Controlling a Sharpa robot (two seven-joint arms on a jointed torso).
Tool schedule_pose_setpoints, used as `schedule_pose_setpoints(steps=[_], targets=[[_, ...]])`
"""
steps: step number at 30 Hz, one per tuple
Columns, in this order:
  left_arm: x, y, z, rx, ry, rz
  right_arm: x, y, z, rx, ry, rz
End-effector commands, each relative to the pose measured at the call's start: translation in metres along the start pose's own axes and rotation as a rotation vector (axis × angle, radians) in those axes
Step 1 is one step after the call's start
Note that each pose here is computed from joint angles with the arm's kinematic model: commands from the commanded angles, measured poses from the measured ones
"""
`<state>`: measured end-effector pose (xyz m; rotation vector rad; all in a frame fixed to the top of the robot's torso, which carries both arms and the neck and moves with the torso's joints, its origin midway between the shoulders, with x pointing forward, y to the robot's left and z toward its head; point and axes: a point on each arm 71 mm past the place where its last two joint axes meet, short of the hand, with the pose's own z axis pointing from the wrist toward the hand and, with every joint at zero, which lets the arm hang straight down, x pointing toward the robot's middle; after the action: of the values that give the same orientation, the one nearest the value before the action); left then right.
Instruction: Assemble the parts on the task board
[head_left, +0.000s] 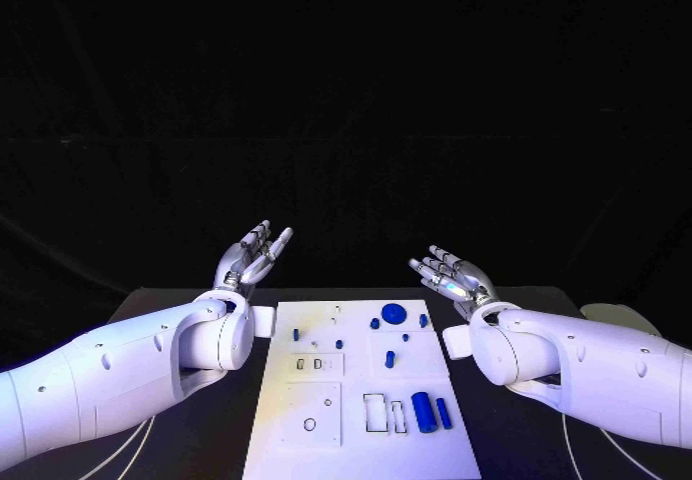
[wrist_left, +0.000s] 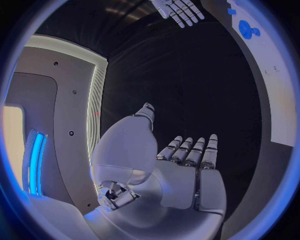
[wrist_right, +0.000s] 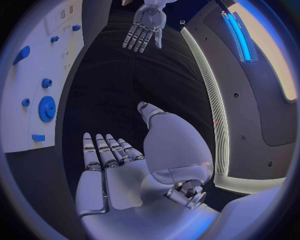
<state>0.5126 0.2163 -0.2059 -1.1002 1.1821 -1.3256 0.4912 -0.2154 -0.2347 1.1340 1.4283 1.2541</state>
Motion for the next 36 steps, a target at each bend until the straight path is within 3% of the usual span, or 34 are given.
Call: schedule_pose_setpoints(steps=[1,6,7,15,27,36], targets=[[0.0055,-0.0047,0.0013,0.053,0.076,-0.058,0.008,-0.002,0.002,0.036,0.166,0.005],[0.0055,-0.0047,0.0013,0.053,0.076,-0.058,0.007,-0.002,0.003,0.043,0.182,-0.001],[-0.0031,-0.0059,-0.0013,0.056,0.079,-0.059,-0.008,0.014,0.006,-0.110,0.120,-0.228],[-0.0086,-0.0091,-0.0051,0.075,0.088,-0.042,-0.013,0.027,0.009,-0.214,0.107,-0.403],[-0.0031,-0.0153,-0.0171,0.071,0.176,-0.035,-0.014,0.044,0.013,-0.310,0.204,-0.728],[0.0016,-0.0313,-0.0347,0.064,0.250,-0.067,-0.004,0.063,0.023,-0.320,0.282,-1.026]])
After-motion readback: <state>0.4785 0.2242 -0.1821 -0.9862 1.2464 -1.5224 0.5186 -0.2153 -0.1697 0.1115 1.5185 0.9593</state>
